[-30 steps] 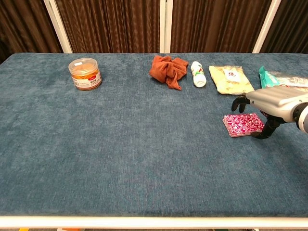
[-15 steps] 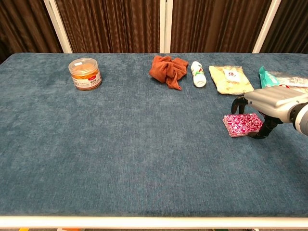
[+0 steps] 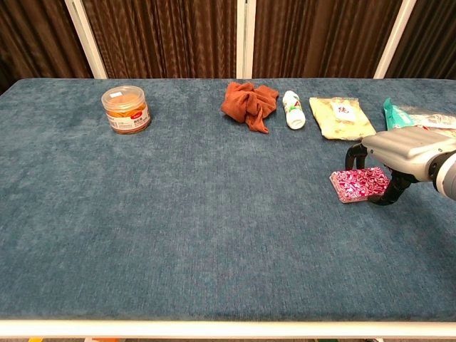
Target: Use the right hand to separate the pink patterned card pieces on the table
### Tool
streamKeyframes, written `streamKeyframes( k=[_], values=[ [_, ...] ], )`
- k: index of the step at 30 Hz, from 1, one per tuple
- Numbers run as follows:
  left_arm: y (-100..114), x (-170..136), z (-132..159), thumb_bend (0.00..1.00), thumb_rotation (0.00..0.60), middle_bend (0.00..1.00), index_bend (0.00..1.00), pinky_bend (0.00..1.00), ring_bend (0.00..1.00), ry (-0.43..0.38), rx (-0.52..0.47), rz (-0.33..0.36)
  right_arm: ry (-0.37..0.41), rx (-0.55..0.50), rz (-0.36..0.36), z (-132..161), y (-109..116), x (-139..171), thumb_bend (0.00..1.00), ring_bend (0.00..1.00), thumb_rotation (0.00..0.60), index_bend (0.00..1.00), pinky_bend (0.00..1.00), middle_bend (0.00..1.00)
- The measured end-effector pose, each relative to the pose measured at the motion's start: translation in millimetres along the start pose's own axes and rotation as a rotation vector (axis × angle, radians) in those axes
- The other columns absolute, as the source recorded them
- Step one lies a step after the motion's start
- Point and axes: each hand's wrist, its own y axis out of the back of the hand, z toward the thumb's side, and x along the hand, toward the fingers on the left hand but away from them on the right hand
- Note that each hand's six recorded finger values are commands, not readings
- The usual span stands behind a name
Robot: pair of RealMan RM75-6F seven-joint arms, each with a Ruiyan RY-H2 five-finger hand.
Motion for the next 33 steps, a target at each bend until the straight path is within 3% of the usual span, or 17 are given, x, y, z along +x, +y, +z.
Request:
streamKeyframes(
  k=[19,25,33],
  values=[
    [0,0,-4,0.15,0.6,0.09,0.12,0.11,0.0,0.012,-0.008,0.005,-0.006,0.013,-0.031,-4,8,5,0.23,0.86,0.6,0.39,0.96,0.37],
    [3,-2,-5,0.15,0.6,0.09,0.12,0.11,0.0,0.018,-0.015,0.016,0.005,-0.004,-0.063,0,24,3,0.22,0.86,0.6,0.39,0.96,0.38],
    [10,-4,-5,0.15,0.6,0.09,0.12,0.11,0.0,0.009,-0.014,0.035,0.058,-0.038,-0.098,36,53,-16,0.23,0.86,0.6,0.39,0.96,0.37]
  ],
)
